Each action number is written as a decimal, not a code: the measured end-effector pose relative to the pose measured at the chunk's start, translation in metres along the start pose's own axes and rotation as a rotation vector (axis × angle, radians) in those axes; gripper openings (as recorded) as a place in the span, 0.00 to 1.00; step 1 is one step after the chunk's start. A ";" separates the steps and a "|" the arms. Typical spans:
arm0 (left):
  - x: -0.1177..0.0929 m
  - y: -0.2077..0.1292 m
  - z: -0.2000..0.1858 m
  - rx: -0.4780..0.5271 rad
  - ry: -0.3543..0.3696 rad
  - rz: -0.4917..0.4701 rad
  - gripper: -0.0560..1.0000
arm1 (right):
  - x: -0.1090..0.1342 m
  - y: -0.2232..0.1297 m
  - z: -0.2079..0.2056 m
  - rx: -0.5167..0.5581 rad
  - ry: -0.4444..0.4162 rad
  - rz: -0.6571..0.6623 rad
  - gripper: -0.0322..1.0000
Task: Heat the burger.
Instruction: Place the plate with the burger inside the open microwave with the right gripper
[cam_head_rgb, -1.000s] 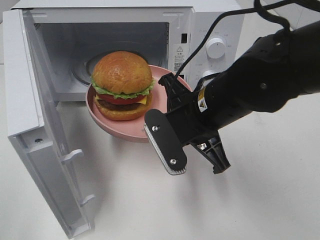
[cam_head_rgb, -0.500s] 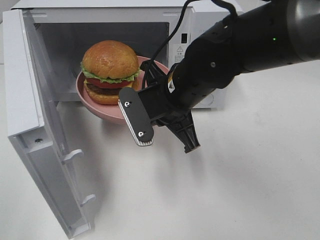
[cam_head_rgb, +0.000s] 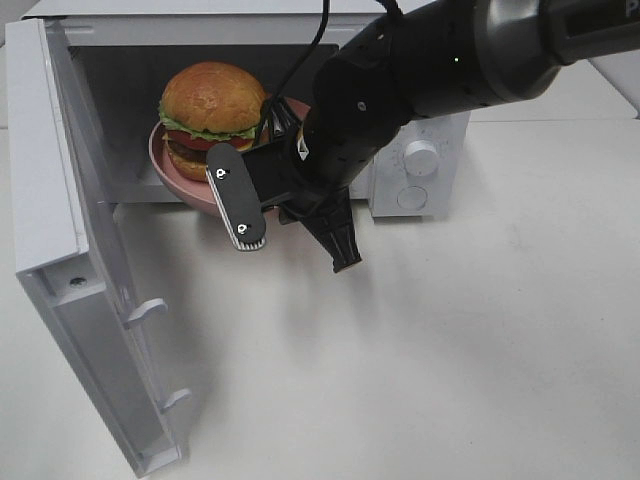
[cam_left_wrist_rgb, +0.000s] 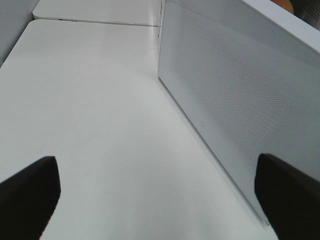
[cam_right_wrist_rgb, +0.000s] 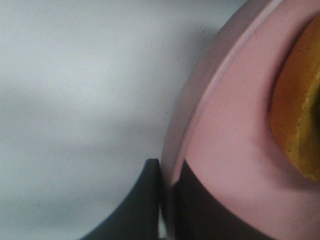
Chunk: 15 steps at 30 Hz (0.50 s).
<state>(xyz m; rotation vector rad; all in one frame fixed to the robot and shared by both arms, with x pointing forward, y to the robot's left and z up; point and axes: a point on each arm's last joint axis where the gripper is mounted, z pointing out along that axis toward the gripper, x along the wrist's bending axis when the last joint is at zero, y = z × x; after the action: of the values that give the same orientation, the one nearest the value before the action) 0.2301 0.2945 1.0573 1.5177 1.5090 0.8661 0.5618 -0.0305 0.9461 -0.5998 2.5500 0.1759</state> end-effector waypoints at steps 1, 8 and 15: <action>0.000 0.000 0.000 0.000 0.000 0.000 0.98 | -0.003 0.001 0.003 0.003 0.003 0.004 0.08; 0.000 0.000 0.000 0.000 0.000 0.000 0.98 | -0.020 0.003 0.015 0.048 0.034 0.026 0.08; 0.000 0.000 0.000 0.000 0.000 0.000 0.98 | -0.034 0.006 0.025 0.066 0.042 0.086 0.08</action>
<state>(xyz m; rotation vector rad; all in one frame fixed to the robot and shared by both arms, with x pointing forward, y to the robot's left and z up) 0.2301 0.2945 1.0573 1.5177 1.5090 0.8661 0.5970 -0.0060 0.9418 -0.4735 2.6126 0.1099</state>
